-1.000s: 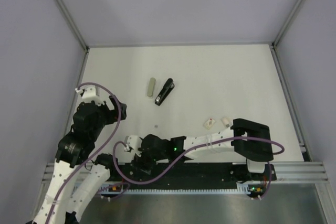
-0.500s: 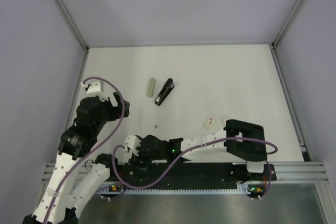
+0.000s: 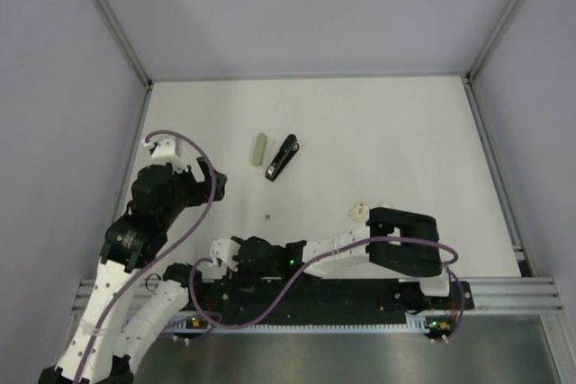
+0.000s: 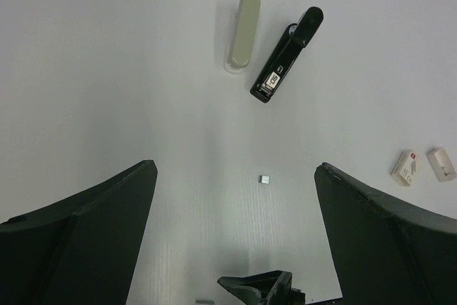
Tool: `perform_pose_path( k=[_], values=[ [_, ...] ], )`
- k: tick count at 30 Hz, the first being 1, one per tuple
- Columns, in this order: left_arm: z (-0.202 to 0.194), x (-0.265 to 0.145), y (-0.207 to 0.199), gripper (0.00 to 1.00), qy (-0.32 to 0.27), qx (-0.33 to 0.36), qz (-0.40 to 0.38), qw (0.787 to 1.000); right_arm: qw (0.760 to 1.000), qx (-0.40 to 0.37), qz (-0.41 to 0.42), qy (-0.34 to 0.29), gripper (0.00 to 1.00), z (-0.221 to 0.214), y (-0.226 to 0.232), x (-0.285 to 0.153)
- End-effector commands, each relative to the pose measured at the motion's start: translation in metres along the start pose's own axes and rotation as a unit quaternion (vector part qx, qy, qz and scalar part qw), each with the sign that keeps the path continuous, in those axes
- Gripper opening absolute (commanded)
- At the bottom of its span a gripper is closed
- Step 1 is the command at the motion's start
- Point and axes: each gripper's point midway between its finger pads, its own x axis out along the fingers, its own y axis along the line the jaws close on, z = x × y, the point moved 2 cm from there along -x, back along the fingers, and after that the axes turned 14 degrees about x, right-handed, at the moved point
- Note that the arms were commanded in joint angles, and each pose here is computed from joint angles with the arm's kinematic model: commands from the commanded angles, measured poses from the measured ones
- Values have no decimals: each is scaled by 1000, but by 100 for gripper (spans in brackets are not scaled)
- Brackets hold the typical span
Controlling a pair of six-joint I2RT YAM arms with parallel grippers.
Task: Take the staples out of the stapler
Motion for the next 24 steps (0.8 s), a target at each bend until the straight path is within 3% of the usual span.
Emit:
perform_pose_path(
  k=[1,14,24],
  values=[
    [19,0,-6,99,-32,-2,-15,999,999,-4,3,-38,66,26,5,9],
    [16,3,-7,99,-29,0,-16,999,999,-4,-4,-33,54,22,1,18],
    [14,4,-7,99,-26,1,-17,999,1000,-2,-5,-24,53,15,1,22]
  ],
)
